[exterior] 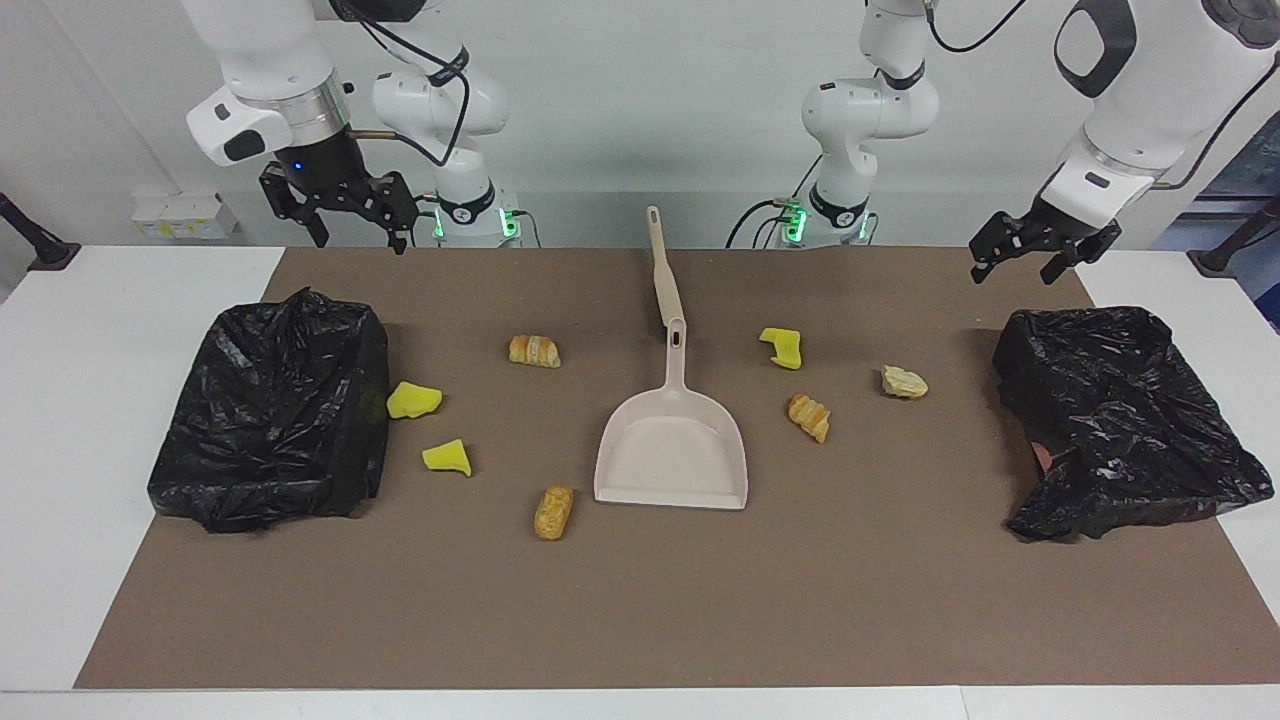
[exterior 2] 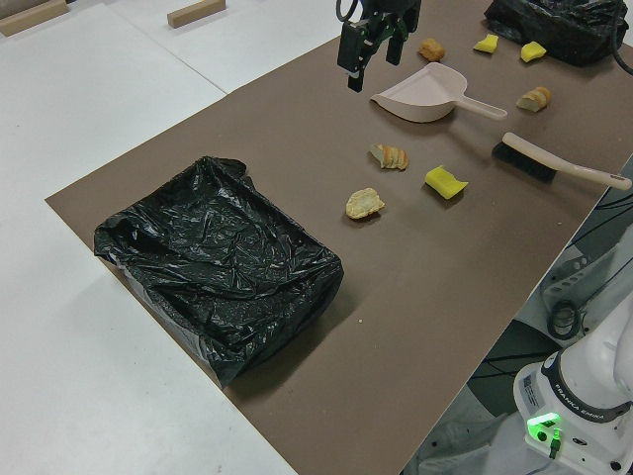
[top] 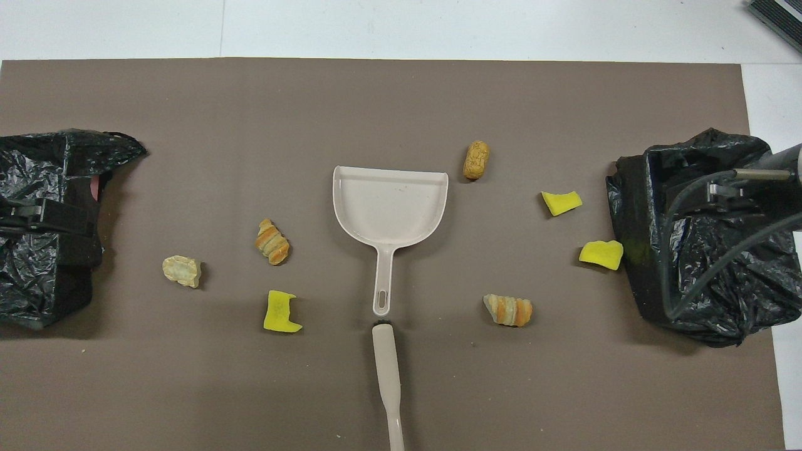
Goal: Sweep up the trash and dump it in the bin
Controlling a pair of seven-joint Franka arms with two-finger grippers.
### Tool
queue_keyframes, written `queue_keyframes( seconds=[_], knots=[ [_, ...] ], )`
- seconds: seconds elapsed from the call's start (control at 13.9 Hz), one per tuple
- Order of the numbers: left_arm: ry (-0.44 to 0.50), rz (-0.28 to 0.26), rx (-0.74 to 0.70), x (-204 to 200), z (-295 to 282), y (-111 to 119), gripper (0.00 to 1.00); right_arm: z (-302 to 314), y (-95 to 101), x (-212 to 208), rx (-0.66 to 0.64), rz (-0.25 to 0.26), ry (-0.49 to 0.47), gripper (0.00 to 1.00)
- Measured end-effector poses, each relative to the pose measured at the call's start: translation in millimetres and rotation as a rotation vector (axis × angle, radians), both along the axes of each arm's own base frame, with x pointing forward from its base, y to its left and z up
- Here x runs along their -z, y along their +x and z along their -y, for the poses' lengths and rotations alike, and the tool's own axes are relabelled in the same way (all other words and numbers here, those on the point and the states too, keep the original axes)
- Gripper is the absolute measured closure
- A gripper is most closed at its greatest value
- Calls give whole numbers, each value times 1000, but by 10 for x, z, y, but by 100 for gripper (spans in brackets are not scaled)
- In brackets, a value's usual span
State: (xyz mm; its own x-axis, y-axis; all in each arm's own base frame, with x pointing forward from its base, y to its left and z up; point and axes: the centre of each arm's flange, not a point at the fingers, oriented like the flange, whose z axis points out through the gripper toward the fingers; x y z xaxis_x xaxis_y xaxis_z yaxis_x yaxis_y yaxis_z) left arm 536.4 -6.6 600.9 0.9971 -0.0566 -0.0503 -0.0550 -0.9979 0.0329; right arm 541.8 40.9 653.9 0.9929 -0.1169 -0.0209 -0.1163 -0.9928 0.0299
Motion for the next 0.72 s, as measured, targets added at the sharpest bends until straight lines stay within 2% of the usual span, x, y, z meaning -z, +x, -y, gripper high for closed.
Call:
queue_keyframes(
  seconds=[0.72],
  knots=[
    [1,-3,21,13,92,-3,0,-14,4,19,0,-2,21,0]
  ],
)
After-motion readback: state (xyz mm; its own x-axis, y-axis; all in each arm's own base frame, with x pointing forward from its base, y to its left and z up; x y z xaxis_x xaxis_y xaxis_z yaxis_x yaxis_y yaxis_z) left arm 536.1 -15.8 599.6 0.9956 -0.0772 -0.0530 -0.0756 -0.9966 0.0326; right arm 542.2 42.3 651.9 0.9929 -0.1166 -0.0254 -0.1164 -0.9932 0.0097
